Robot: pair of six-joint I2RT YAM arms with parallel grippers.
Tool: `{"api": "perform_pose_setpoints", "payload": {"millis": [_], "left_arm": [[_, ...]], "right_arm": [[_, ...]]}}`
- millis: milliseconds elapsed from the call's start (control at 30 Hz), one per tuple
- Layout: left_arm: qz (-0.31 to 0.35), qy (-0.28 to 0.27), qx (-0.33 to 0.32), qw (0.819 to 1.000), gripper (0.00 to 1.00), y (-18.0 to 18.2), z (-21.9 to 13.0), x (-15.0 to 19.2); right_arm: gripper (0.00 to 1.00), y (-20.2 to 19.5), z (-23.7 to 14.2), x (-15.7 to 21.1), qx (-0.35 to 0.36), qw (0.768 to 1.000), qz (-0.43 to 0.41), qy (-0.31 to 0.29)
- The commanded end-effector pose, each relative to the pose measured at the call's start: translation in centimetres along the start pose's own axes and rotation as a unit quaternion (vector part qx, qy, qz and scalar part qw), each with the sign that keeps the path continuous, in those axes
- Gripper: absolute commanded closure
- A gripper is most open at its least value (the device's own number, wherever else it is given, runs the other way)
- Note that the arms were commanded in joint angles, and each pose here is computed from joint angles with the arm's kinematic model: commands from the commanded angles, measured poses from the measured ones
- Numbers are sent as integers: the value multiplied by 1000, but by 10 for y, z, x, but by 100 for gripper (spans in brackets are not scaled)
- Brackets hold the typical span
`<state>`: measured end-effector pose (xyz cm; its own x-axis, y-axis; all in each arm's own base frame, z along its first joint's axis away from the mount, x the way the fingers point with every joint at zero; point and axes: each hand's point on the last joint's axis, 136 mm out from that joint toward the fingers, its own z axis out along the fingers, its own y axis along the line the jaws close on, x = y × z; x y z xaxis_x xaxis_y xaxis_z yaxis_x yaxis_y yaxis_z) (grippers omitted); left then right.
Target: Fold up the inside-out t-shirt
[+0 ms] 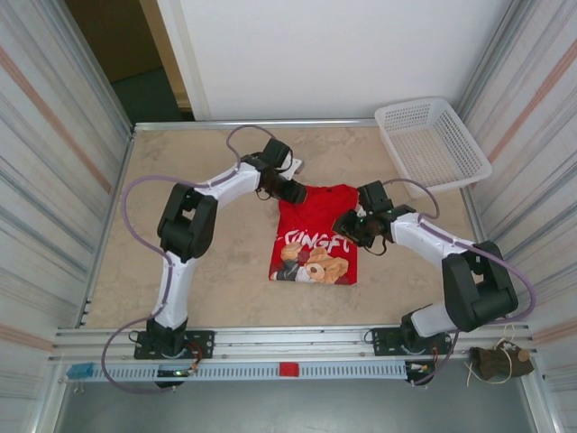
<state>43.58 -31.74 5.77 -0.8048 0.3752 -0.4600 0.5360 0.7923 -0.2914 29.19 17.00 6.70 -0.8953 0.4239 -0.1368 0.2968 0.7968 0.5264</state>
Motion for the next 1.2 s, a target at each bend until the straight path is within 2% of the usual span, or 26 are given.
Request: {"api": "perform_pose_setpoints", "payload": {"millis": [0, 33, 133, 200, 233, 267, 567, 733, 900, 933, 967, 1067, 1167], "left_arm": [[17, -5, -28, 999, 45, 9, 4, -9], [16, -4, -31, 999, 46, 11, 7, -9], [15, -4, -37, 999, 63, 14, 14, -11], [13, -7, -38, 999, 88, 14, 14, -15], [11, -11, -39, 999, 97, 14, 13, -17], [10, -19, -41, 999, 100, 14, 10, -21], [-53, -109, -25, 992, 100, 18, -34, -62], [-70, -114, -27, 991, 100, 29, -33, -65], [-90, -97, -29, 991, 100, 40, -17, -59], [-94, -91, -30, 991, 91, 43, -13, -56], [-95, -85, -31, 991, 76, 44, -9, -53], [-98, -77, -42, 991, 51, 51, -8, -49], [-105, -85, -49, 990, 39, 58, -23, -53]], "right_arm": [[62, -8, 10, 5, 15, 1000, 18, -2], [62, -10, 13, 8, 19, 1000, 17, 2], [62, -16, 21, 12, 32, 999, 15, 7], [62, -23, 25, 15, 45, 999, 19, 10], [62, -27, 27, 16, 51, 998, 20, 10], [62, -33, 29, 17, 59, 998, 24, 10], [62, -64, 38, 28, 109, 993, 53, 16], [62, -72, 39, 31, 122, 991, 57, 18], [62, -70, 39, 31, 119, 991, 56, 19], [62, -67, 38, 30, 115, 992, 54, 19], [62, -62, 37, 29, 105, 993, 49, 20], [62, -30, 25, 16, 55, 998, 17, 25], [61, 0, -5, -16, 18, 1000, -10, -3]]}}
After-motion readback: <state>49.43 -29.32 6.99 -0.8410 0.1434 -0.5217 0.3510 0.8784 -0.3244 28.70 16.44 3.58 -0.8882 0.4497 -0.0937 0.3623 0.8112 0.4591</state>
